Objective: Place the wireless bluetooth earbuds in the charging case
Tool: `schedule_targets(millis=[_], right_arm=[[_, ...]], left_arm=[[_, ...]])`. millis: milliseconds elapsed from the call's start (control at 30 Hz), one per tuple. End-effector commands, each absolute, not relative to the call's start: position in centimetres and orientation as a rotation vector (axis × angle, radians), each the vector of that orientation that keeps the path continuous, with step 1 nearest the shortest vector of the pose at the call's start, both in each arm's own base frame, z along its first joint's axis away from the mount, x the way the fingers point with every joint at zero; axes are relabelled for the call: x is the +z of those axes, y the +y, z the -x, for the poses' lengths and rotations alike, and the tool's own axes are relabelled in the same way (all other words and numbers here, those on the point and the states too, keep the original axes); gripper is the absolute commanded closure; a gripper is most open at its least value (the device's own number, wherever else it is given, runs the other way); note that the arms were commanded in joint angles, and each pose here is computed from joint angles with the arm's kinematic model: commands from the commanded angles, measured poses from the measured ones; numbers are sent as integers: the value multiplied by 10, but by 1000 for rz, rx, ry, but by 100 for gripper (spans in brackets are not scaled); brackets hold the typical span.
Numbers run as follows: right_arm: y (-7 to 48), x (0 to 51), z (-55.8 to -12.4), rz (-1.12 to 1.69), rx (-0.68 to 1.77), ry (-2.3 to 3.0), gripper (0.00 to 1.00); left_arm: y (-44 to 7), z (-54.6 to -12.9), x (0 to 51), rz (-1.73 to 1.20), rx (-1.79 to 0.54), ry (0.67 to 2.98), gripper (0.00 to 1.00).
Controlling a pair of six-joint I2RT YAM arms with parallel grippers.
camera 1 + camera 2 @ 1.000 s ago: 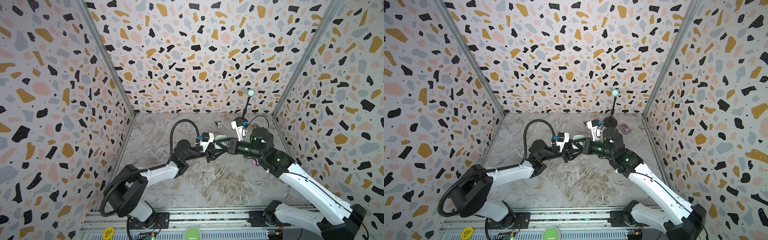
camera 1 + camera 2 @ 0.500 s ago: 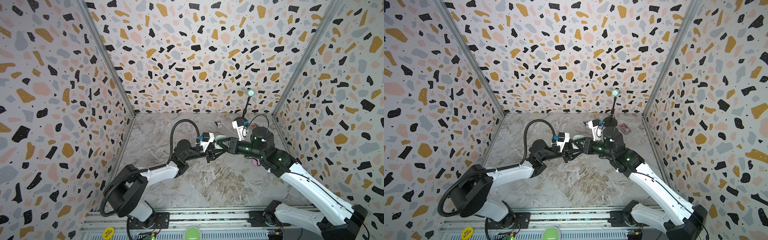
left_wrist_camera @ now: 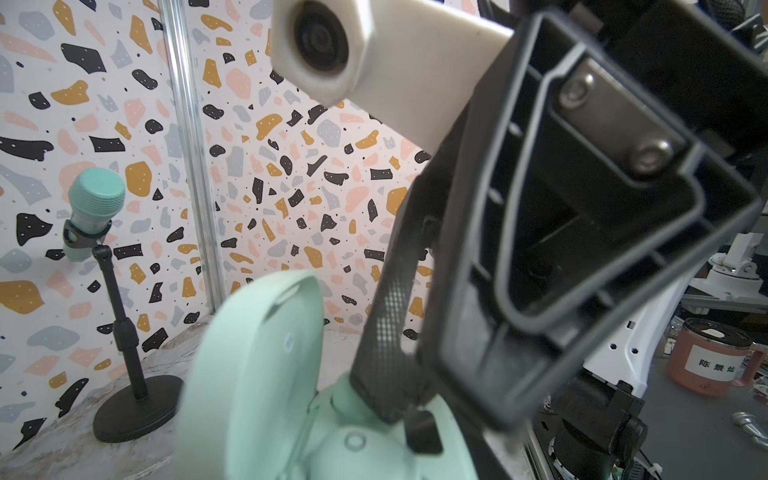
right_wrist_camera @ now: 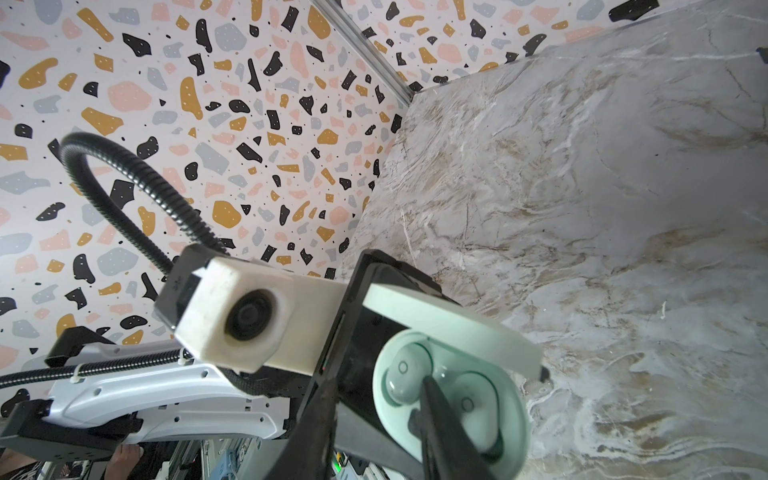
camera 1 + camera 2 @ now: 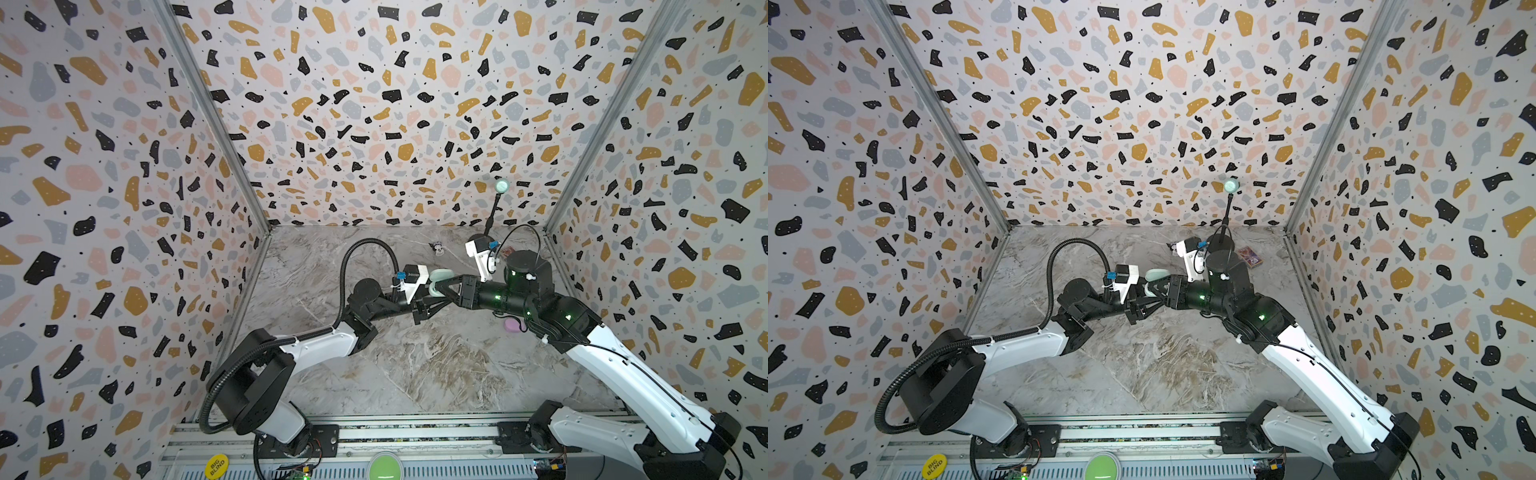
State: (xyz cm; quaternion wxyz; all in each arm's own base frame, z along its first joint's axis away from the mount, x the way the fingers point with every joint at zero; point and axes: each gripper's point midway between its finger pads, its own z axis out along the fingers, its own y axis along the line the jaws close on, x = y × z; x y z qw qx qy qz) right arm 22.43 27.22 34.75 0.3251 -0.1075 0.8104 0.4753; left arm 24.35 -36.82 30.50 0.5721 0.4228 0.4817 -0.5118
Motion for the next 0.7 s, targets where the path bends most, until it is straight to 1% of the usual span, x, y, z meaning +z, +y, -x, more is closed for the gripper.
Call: schedule_targets(millis=[0, 167, 333, 467, 600, 667], right_arm=[[276, 359, -219, 324, 1264, 2109, 65], [274, 372, -218, 333, 1249, 2088, 64], [266, 382, -219, 332, 1174, 2114, 63], [261, 385, -226, 335, 1087, 2162, 57], [256, 388, -242, 326, 1029, 2197, 48], [253, 388, -252, 315, 996, 2219, 44]], left_arm=[[-365, -236, 341, -987, -1171, 993, 94], [-367, -238, 336, -996, -1161, 1008, 94], [-367, -240, 328, -1003, -1152, 1031, 94], [-366, -239, 324, -1007, -1151, 1042, 94], [-364, -237, 323, -1013, -1145, 1048, 94], [-363, -235, 323, -1016, -1144, 1049, 94]])
